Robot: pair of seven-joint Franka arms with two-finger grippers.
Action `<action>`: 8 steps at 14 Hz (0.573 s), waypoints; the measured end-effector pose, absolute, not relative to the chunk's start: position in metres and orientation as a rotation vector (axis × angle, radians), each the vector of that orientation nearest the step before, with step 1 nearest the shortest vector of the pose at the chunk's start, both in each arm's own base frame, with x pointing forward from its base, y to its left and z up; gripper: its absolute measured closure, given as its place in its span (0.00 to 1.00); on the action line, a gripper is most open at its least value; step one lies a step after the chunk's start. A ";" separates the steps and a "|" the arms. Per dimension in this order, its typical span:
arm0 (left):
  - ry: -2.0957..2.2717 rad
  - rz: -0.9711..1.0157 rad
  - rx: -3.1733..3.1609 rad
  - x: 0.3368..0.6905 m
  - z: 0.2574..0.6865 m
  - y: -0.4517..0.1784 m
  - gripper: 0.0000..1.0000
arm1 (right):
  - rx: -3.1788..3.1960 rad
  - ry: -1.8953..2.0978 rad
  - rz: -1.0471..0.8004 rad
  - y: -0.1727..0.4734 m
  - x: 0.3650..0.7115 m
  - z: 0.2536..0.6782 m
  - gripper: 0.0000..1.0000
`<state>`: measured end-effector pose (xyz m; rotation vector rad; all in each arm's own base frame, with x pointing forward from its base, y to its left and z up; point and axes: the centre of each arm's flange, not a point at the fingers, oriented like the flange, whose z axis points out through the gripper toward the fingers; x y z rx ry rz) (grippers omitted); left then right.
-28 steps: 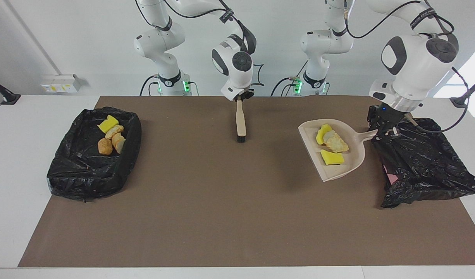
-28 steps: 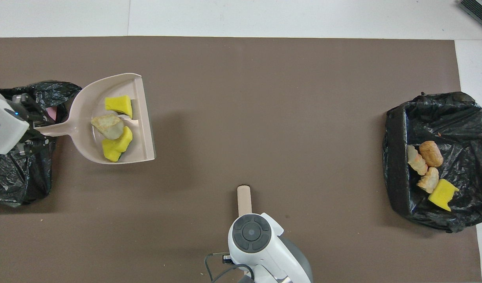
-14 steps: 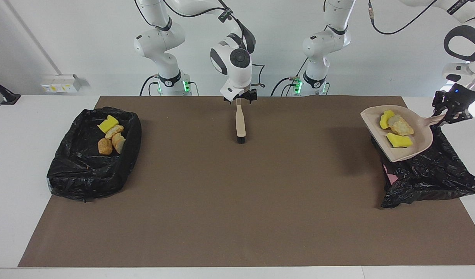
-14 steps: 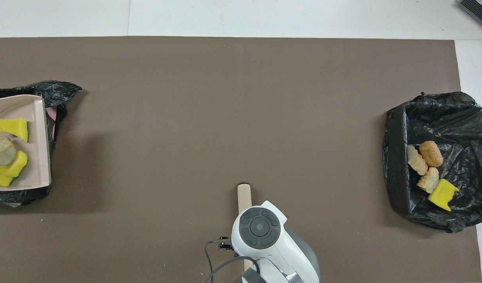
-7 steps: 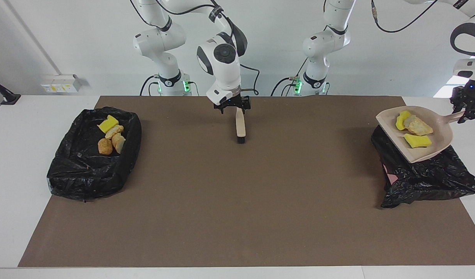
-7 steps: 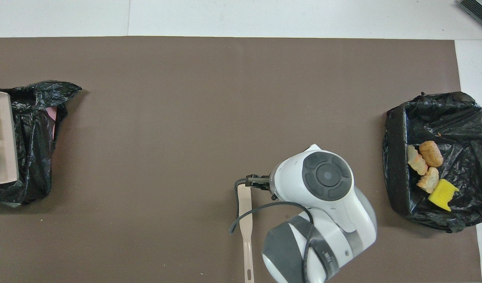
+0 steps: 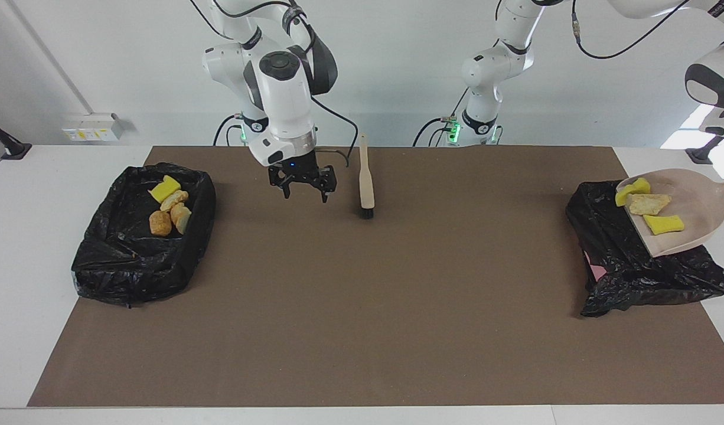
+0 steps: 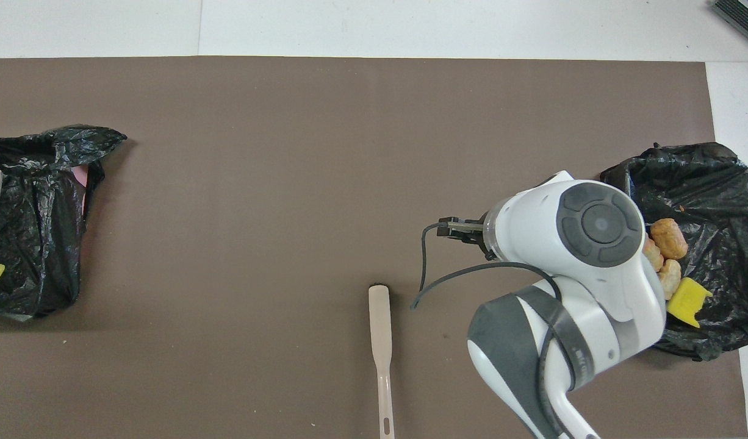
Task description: Sweep and dump trash in bin
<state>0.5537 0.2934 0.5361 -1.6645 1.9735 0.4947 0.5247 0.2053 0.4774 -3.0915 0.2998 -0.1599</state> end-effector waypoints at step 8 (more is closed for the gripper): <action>1.884 0.671 -1.484 0.561 0.546 0.286 0.68 | -3.123 0.259 -0.218 0.058 0.545 0.592 0.00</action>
